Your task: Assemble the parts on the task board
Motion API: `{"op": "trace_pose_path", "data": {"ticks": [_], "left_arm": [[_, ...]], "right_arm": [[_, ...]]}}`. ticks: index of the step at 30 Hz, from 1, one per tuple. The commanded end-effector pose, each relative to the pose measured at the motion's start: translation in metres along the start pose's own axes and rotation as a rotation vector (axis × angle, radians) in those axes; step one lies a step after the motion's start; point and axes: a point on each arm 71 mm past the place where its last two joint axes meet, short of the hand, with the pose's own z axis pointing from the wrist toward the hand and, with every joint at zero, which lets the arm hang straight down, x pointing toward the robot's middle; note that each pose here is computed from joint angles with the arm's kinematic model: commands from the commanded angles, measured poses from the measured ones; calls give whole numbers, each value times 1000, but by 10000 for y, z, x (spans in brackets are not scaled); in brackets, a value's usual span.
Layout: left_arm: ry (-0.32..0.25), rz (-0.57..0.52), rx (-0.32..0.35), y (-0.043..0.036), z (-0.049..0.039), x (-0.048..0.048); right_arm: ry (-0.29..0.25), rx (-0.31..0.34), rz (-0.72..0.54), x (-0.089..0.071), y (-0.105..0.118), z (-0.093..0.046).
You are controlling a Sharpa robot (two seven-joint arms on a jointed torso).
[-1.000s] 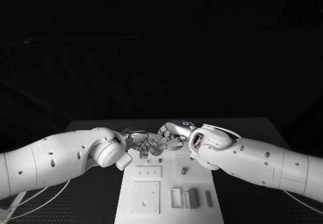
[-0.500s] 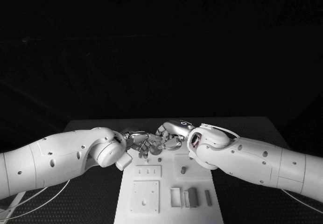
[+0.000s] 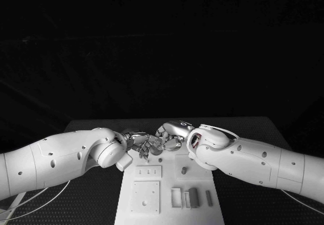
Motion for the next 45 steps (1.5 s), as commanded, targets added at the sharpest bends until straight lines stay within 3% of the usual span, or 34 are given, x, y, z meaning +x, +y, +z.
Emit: {"op": "trace_pose_path", "data": {"ticks": [1, 45], "left_arm": [[19, 5, 23, -53, 1, 46], [21, 15, 0, -5, -28, 4]], "right_arm": [[16, -7, -10, 31, 27, 10], [10, 21, -19, 26, -51, -2]]}}
